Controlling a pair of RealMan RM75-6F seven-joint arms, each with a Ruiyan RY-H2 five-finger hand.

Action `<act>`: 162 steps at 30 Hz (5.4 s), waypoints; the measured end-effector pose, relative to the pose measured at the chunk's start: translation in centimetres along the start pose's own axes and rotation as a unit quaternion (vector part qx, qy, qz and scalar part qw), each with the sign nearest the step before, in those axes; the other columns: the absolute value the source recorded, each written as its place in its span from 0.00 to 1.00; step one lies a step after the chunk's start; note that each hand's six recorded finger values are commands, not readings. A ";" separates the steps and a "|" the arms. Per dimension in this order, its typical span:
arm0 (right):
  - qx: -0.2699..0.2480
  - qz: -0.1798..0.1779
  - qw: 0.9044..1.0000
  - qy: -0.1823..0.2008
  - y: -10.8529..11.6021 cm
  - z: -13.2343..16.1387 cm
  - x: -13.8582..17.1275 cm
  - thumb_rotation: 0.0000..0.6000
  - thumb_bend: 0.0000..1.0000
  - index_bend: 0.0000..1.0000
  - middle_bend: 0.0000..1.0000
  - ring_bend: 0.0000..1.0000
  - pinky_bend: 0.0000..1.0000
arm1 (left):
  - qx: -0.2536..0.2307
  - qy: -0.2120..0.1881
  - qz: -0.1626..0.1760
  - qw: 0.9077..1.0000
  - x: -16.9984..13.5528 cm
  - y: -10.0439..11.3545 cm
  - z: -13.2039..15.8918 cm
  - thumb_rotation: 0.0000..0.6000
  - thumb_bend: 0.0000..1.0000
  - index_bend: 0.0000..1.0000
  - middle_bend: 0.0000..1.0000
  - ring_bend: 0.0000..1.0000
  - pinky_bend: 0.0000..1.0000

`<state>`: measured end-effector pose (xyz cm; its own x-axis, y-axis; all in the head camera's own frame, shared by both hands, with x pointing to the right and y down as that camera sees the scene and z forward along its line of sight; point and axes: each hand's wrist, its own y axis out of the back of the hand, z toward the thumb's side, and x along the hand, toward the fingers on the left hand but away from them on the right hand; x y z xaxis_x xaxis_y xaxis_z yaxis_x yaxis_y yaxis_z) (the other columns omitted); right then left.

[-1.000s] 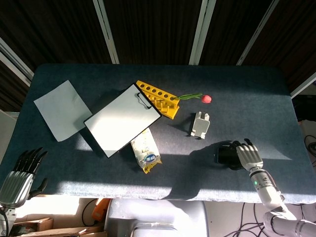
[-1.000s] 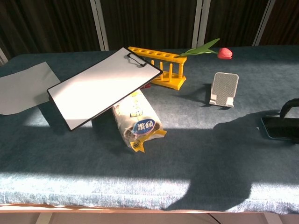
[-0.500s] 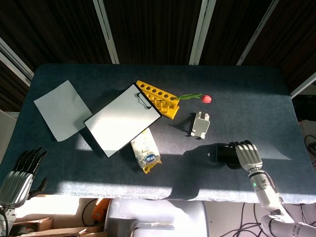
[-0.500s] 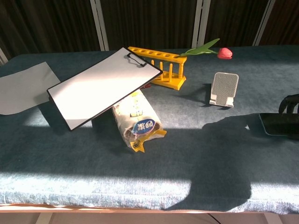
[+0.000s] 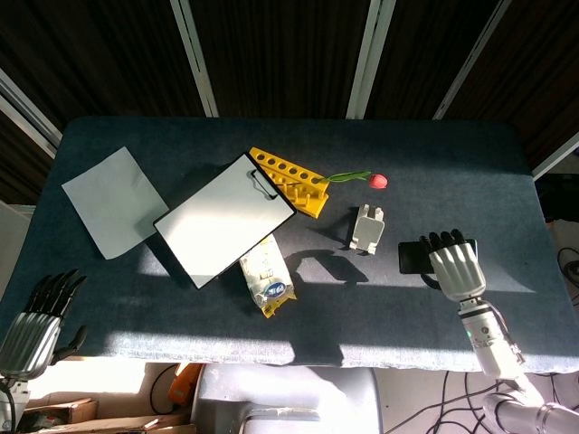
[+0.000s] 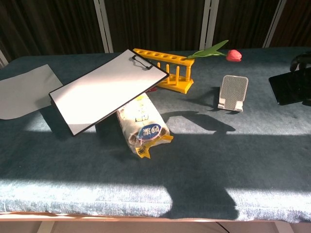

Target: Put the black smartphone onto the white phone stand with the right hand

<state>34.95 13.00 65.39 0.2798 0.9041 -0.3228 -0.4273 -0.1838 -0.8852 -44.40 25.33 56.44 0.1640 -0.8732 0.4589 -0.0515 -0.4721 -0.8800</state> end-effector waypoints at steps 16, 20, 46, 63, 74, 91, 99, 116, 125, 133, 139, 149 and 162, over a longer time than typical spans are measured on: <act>0.402 -0.249 0.847 0.243 6.8 5.5 -8.6 1.00 0.40 0.95 0.68 0.58 0.50 | 0.007 0.002 -0.015 1.000 0.7 -0.8 0.1 1.00 0.37 0.00 0.00 0.00 0.03; 0.419 -0.246 0.827 0.284 6.5 6.4 -9.5 1.00 0.40 0.94 0.68 0.58 0.50 | 0.006 0.006 -0.015 1.000 0.7 -0.7 -0.1 1.00 0.37 0.00 0.00 0.00 0.03; 0.421 -0.162 0.837 0.309 0.7 6.2 -10.2 1.00 0.40 0.93 0.68 0.60 0.49 | 0.008 0.012 -0.023 1.000 1.0 -1.0 -0.3 1.00 0.37 0.00 0.00 0.00 0.03; 0.417 -0.145 0.840 0.315 -0.6 6.8 -10.0 1.00 0.40 0.93 0.68 0.59 0.49 | 0.008 0.015 -0.023 1.000 1.0 -1.0 -0.3 1.00 0.37 0.00 0.00 0.00 0.03; 0.416 -0.136 0.842 0.315 -1.1 6.9 -10.0 1.00 0.40 0.91 0.68 0.60 0.49 | 0.009 0.018 -0.027 0.999 1.1 -1.2 -0.4 1.00 0.37 0.00 0.00 0.00 0.03; 0.404 -0.123 0.850 0.315 -1.7 7.3 -10.1 1.00 0.40 0.87 0.68 0.59 0.49 | 0.012 0.023 -0.035 0.999 1.4 -1.5 -0.6 1.00 0.37 0.00 0.00 0.00 0.03; 0.394 -0.126 0.860 0.300 -1.3 7.1 -10.5 1.00 0.40 0.87 0.68 0.59 0.49 | 0.013 0.023 -0.035 0.999 1.4 -1.5 -0.6 1.00 0.37 0.00 0.00 0.00 0.03; 0.388 -0.122 0.863 0.301 -1.5 7.7 -10.5 1.00 0.40 0.83 0.68 0.59 0.49 | 0.012 0.023 -0.036 0.999 1.4 -1.5 -0.5 1.00 0.37 0.00 0.00 0.00 0.03; 0.393 -0.116 0.863 0.295 -1.8 7.7 -10.7 1.00 0.40 0.63 0.61 0.56 0.49 | 0.012 0.024 -0.036 0.999 1.4 -1.5 -0.6 1.00 0.37 0.00 0.00 0.00 0.03; 0.397 -0.107 0.867 0.283 -2.1 7.6 -10.9 1.00 0.40 0.21 0.48 0.49 0.46 | 0.011 0.024 -0.035 0.999 1.4 -1.5 -0.6 1.00 0.37 0.00 0.00 0.00 0.03; 0.392 -0.103 0.871 0.278 -2.1 7.5 -10.9 1.00 0.40 0.13 0.46 0.47 0.44 | 0.011 0.024 -0.036 0.999 1.4 -1.5 -0.6 1.00 0.37 0.00 0.00 0.00 0.03; 0.395 -0.098 0.875 0.261 -2.0 7.3 -11.6 1.00 0.40 0.02 0.39 0.39 0.39 | 0.012 0.024 -0.037 0.999 1.4 -1.5 -0.6 1.00 0.37 0.00 0.00 0.00 0.03; 0.396 -0.091 0.874 0.266 -2.3 7.9 -11.7 1.00 0.40 0.00 0.33 0.34 0.34 | 0.011 0.025 -0.036 0.999 1.4 -1.4 -0.7 1.00 0.37 0.00 0.00 0.00 0.03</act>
<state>25.81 5.88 73.84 0.6753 0.5444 -0.4976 -0.7364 0.4589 -0.4971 -44.76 24.71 58.42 0.1165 -0.8427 0.5257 -0.0203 -0.5312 -0.8470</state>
